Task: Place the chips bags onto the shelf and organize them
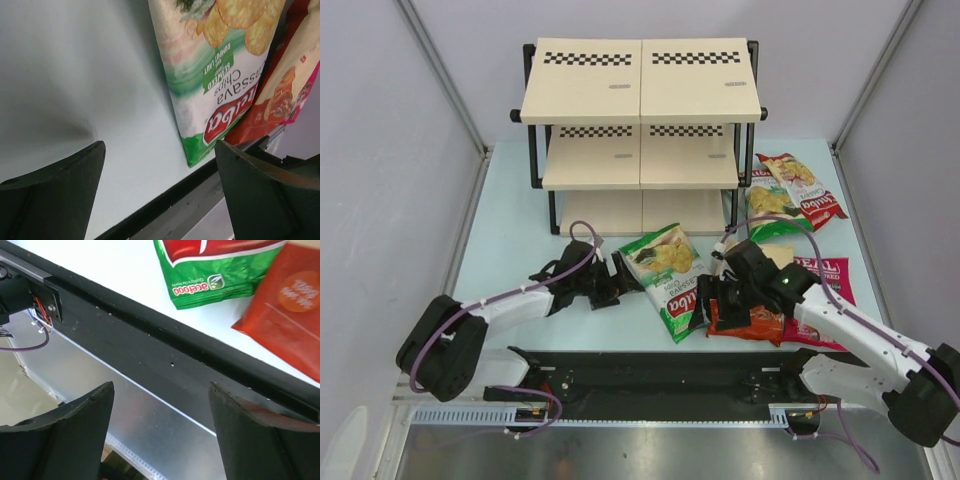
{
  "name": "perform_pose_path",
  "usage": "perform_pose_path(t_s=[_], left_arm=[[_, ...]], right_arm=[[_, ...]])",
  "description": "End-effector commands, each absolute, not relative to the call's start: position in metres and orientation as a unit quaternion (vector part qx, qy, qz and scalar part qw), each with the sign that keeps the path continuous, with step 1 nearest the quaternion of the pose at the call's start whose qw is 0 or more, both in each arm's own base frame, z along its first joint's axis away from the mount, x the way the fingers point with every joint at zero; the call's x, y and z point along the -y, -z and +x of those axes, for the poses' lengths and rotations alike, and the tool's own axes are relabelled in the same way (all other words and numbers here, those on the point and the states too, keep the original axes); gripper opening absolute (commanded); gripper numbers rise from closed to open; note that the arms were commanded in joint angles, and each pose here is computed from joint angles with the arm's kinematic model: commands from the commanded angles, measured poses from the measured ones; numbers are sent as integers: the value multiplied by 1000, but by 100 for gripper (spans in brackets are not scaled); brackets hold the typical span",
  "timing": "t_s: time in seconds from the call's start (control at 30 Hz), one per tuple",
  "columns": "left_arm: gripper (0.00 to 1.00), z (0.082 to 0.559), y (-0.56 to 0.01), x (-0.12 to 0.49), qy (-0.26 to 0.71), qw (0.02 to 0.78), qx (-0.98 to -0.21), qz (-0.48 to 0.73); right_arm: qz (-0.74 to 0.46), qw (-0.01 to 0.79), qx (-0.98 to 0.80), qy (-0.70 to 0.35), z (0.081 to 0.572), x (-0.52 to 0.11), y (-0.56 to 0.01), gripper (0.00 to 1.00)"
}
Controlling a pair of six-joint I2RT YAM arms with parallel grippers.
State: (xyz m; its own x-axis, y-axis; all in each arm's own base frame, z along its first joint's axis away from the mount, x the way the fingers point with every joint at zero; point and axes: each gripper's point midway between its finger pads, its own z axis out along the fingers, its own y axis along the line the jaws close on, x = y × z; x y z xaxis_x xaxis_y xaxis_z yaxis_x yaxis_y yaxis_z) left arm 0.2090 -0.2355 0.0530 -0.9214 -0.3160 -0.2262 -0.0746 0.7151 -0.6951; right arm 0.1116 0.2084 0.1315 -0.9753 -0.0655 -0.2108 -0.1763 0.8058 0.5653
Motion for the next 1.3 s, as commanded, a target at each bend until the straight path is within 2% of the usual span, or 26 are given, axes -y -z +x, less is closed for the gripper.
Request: perform_pose_path(t_s=[0.0,0.23,0.5,0.77,0.83,0.87,0.97,1.0,1.03,1.07,1.13,1.17,1.27], left_arm=[[95,235,-61,243,378,217,-892,-117],[95,239,-47,265,412,215,-879,-106],[94,236,-27,289,456,204,-859,-110],[93,227,-26,317,553,202,-800,-120],[88,221,-29,321,582,199,-779,-123],[79,218,-28,320,591,185,-773,-140],[63,220,-42,317,616,192,-747,-159],[54,217,-40,314,613,188,-750,-162],[50,216,-40,312,609,188,-753,-163],[41,219,-46,310,609,200,-752,-154],[30,220,-42,307,591,201,-766,-154],[16,226,-53,306,592,219,-761,-146],[3,233,-54,300,575,228,-771,-150]], right_arm=[[-42,85,-941,-324,112,-236,-127,82],[-10,120,-947,-297,124,-237,-107,85],[-5,101,-954,-281,121,-233,-95,85],[32,109,-951,-286,130,-217,-98,85],[52,107,-950,-289,134,-214,-97,85],[61,107,-948,-292,135,-214,-98,85],[76,108,-943,-305,140,-216,-99,84],[81,110,-942,-308,143,-217,-100,84],[82,110,-941,-310,144,-218,-100,85],[85,109,-941,-310,146,-219,-99,84],[85,109,-937,-320,149,-223,-101,84],[87,108,-937,-321,150,-224,-100,84],[86,106,-935,-329,153,-229,-100,84]])
